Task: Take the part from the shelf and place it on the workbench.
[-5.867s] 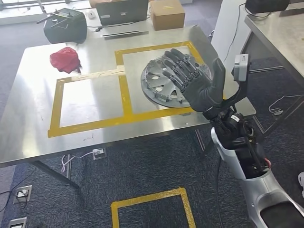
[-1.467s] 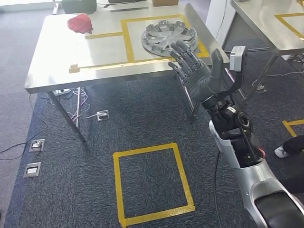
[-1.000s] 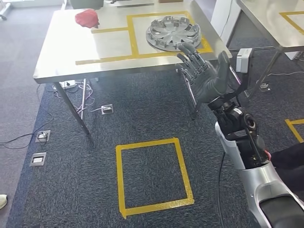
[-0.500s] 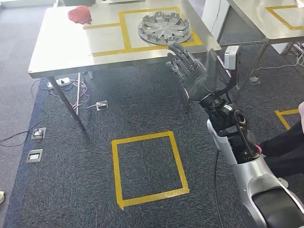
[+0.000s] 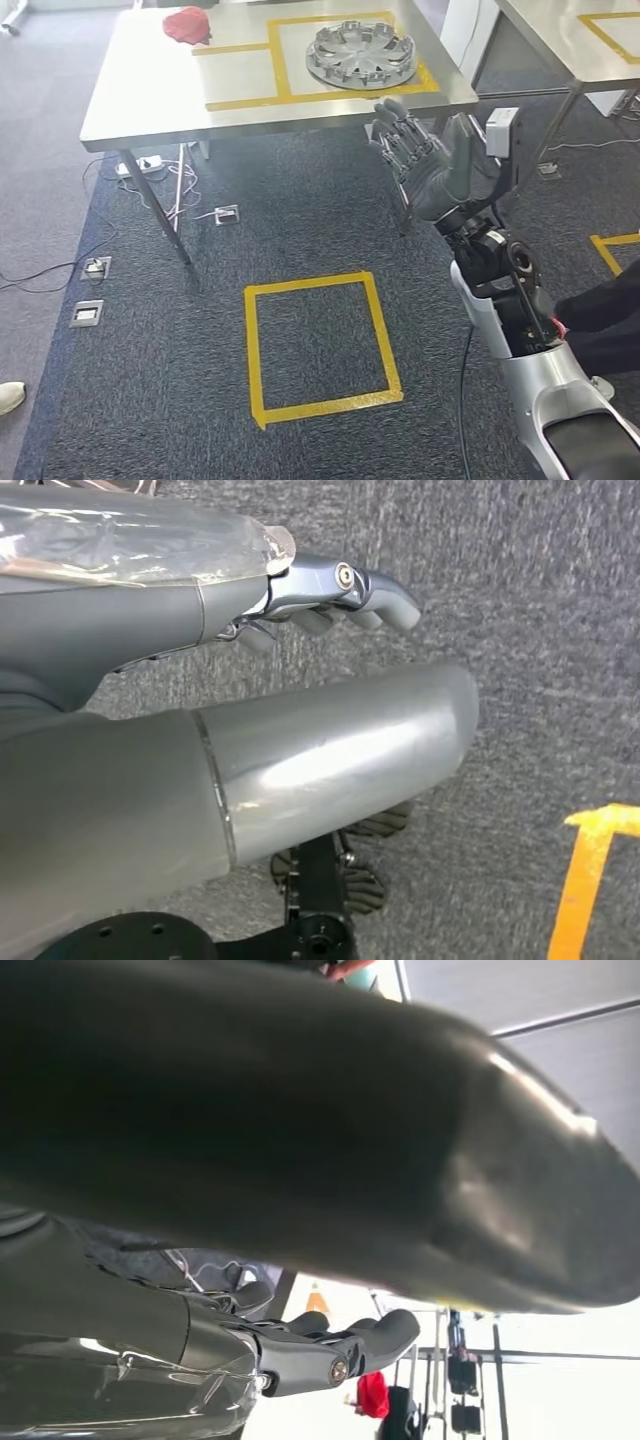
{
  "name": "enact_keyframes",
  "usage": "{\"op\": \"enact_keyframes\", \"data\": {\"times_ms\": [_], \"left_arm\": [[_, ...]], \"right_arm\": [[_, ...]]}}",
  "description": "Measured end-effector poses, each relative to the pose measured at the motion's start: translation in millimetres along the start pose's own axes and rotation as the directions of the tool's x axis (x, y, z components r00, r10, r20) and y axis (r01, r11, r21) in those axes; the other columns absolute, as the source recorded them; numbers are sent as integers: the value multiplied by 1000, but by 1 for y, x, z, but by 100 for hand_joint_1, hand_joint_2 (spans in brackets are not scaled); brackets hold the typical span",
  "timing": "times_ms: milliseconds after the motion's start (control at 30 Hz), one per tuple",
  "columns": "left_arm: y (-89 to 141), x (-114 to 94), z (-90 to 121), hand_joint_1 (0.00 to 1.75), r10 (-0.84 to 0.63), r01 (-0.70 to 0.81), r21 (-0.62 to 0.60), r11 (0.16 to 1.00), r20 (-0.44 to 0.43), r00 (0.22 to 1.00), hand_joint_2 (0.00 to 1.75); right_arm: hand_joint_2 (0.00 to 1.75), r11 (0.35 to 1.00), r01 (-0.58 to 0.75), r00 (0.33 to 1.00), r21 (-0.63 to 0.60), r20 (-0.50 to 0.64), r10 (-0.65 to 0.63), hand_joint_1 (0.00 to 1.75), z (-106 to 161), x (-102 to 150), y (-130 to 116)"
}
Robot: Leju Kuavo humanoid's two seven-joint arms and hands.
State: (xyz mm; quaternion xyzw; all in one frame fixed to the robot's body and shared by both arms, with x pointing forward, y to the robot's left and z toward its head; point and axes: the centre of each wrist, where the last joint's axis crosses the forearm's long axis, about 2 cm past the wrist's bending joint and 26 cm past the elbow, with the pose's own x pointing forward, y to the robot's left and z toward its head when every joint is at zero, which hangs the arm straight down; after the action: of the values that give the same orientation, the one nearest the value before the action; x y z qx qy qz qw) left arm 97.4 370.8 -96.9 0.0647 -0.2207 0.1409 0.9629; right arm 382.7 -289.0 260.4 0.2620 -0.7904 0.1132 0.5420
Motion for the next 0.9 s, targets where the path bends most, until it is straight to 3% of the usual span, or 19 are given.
{"op": "enact_keyframes", "data": {"times_ms": [433,900], "left_arm": [[-2,0,0,0,6,-8,31,999,63,998,0],[-3,0,0,0,-1,-1,28,1000,71,997,0]], "right_arm": [[0,993,-96,995,-65,-26,95,0,3,-2,-2],[0,991,-103,995,-86,-21,102,0,8,-2,-2]]}}
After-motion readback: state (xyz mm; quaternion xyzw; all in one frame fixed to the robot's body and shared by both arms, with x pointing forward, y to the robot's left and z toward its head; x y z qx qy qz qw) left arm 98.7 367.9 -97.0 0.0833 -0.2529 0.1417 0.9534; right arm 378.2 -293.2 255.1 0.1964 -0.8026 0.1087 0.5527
